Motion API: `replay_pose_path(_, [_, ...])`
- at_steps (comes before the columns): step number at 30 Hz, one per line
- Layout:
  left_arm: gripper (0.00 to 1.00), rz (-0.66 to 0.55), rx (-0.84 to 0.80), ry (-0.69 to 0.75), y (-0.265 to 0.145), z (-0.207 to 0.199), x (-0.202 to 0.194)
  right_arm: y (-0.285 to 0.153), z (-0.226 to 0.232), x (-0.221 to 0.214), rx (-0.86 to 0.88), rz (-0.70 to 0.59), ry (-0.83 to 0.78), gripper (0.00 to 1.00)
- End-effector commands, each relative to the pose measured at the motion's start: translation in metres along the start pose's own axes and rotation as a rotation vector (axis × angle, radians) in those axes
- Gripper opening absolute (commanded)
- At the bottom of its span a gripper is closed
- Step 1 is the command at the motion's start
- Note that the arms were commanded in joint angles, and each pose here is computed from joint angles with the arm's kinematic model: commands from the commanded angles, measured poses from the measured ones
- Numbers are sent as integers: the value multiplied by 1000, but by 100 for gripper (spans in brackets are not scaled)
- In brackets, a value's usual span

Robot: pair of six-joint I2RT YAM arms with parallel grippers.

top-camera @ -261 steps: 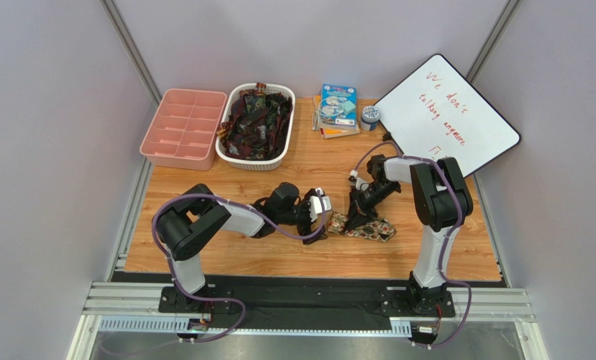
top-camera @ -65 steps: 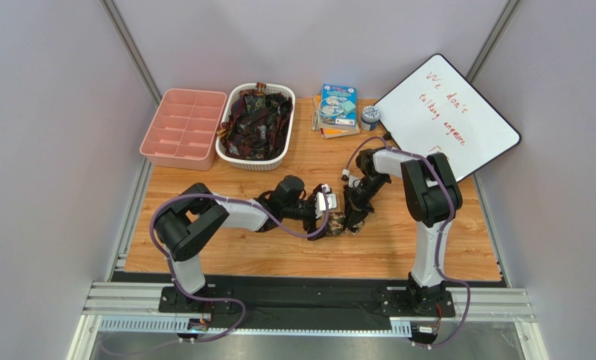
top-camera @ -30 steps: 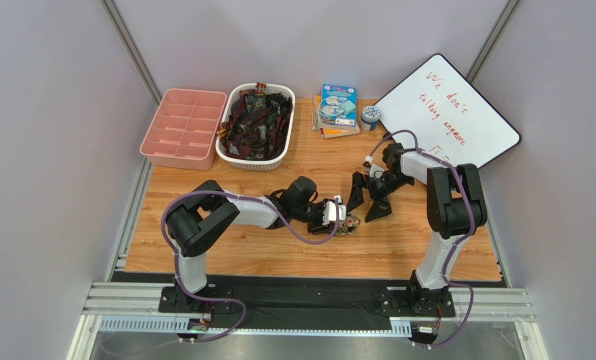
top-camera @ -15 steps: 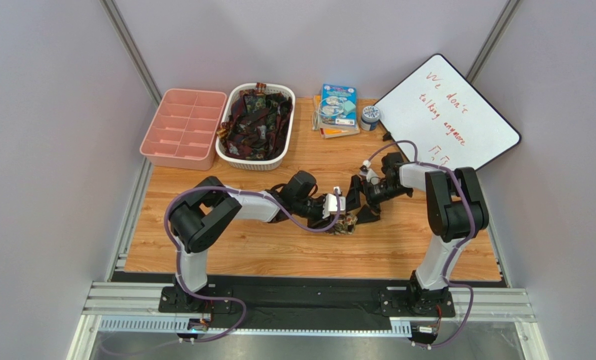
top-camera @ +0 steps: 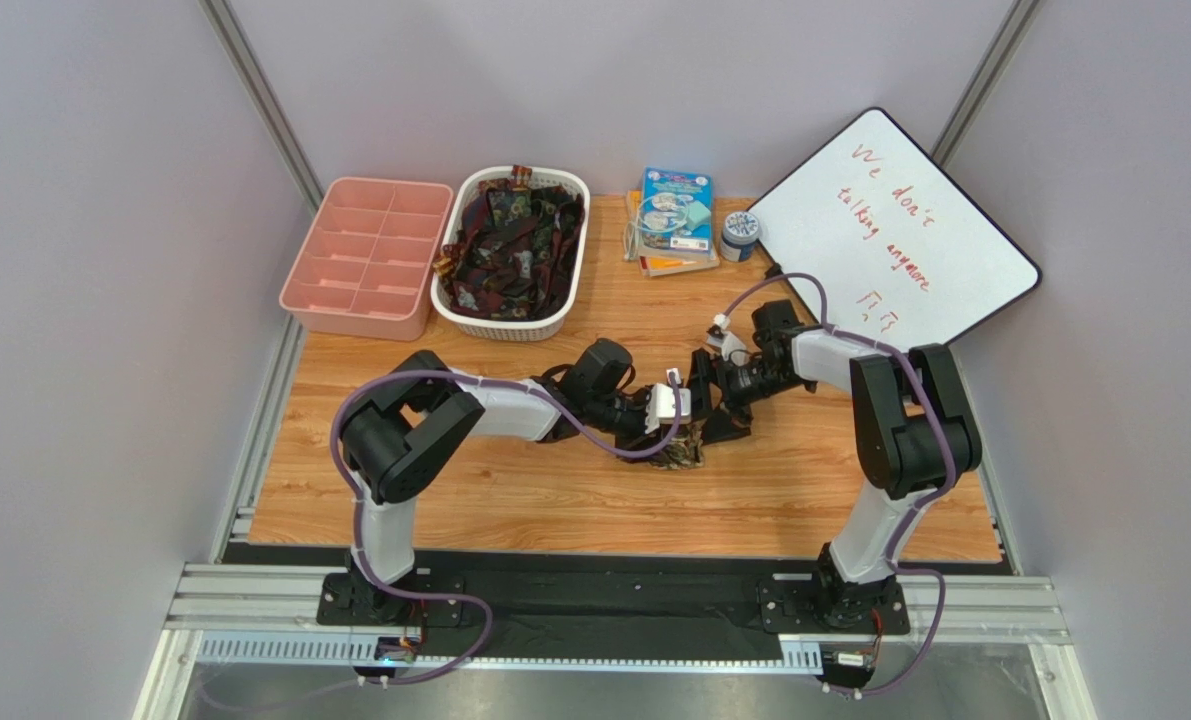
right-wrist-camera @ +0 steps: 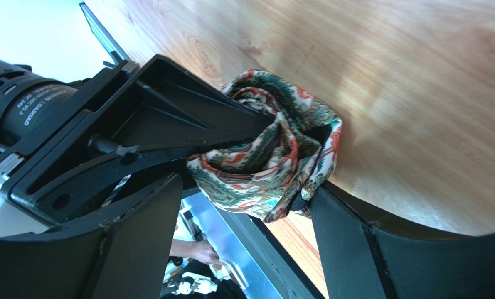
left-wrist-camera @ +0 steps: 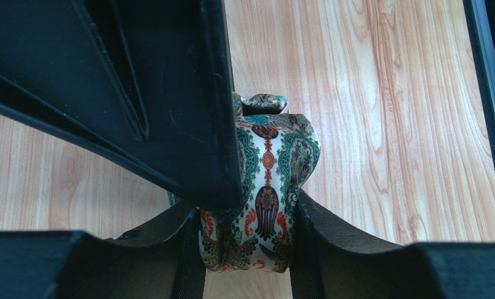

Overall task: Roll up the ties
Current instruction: Close the tie at the center of the board, then pick up the tie at the center of the board.

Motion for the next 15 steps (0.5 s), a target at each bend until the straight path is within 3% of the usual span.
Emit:
replay_pose_path(1, [19,147,-8,-139,0,-8,-52,-5,17,8,27,-35,-76,78])
replay_pose_path(3, [19,147,-8,-142,0,-8,-52,-3,15,6,8,-22,-80,75])
replay_pose_path(6, [19,144,-11,-149,0,-8,-51,1,12,1,-30,5,-99,59])
replay_pose_path(7, [19,142,-11,-151,0,-8,-50,3,8,1,-46,14,-104,47])
replay_pose_path(11, [20,139,-6,-153,-1,-7,-48,6,-2,1,-90,38,-92,22])
replay_pose_path(12, [21,140,-5,-155,-1,-7,-48,6,-3,3,-96,38,-93,9])
replay_pose_path(13, [22,140,-1,-158,-2,-5,-47,7,-4,1,-100,47,-85,2])
replay_pose_path(15, [36,135,14,-175,-4,-3,-45,6,-5,3,-105,45,-89,0])
Point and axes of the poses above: each gripper's point midway between its finger pads, its own y axis out along the fingers, its own z axis along the line the jaws close on, x = y × z, the point moved 1 cm from there along -y, back along the fingers, and after that the axes turned 6 degrees about -y, right-handed, at the moved point
